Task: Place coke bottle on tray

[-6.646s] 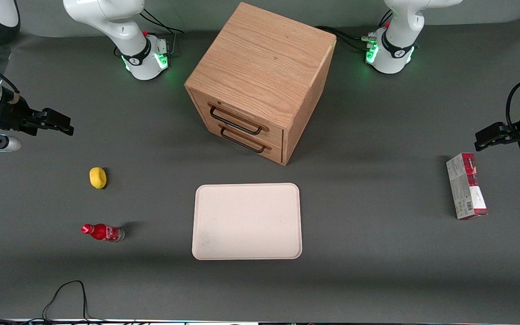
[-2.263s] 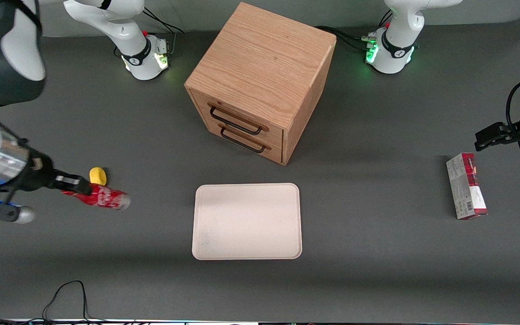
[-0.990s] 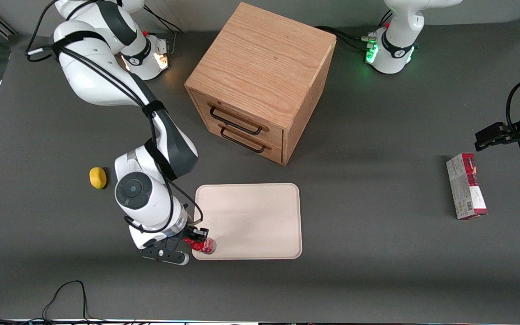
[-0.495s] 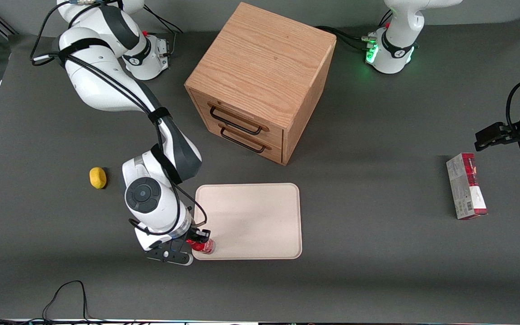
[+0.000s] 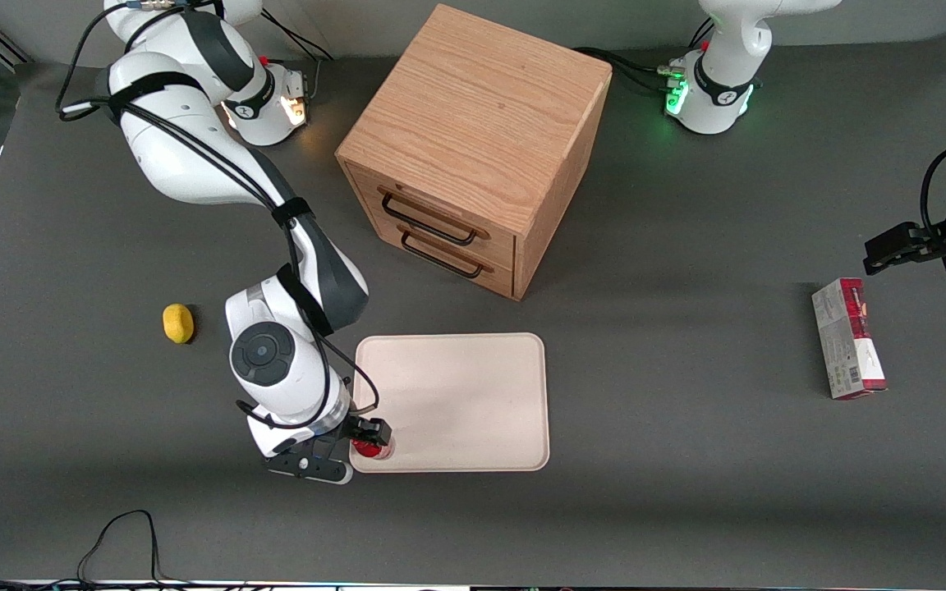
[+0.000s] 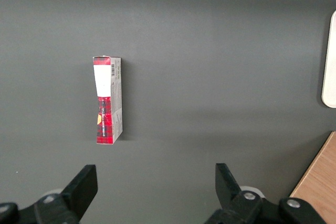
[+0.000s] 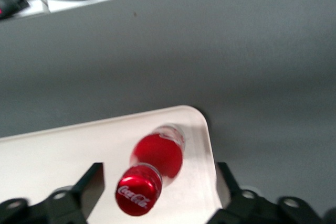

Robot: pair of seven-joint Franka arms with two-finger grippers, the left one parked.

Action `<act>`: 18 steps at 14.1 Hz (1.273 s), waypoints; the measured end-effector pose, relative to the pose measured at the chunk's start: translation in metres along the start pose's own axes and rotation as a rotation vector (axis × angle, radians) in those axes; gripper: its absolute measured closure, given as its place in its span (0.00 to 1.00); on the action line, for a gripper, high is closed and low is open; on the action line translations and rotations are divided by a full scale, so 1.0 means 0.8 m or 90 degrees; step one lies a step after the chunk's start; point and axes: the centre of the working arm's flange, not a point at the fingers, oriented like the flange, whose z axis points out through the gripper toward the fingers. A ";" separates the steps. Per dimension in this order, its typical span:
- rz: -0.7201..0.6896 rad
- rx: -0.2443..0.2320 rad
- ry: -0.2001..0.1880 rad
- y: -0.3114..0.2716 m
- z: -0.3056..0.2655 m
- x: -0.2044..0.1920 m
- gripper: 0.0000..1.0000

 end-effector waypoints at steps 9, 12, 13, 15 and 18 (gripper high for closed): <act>-0.019 -0.055 -0.061 0.178 -0.235 0.020 0.00; -0.042 -0.059 -0.109 0.285 -0.282 0.004 0.00; -0.047 -0.057 -0.120 0.316 -0.293 -0.005 0.00; -0.054 -0.054 -0.145 0.363 -0.313 -0.026 0.00; -0.051 -0.048 -0.152 0.391 -0.351 -0.052 0.00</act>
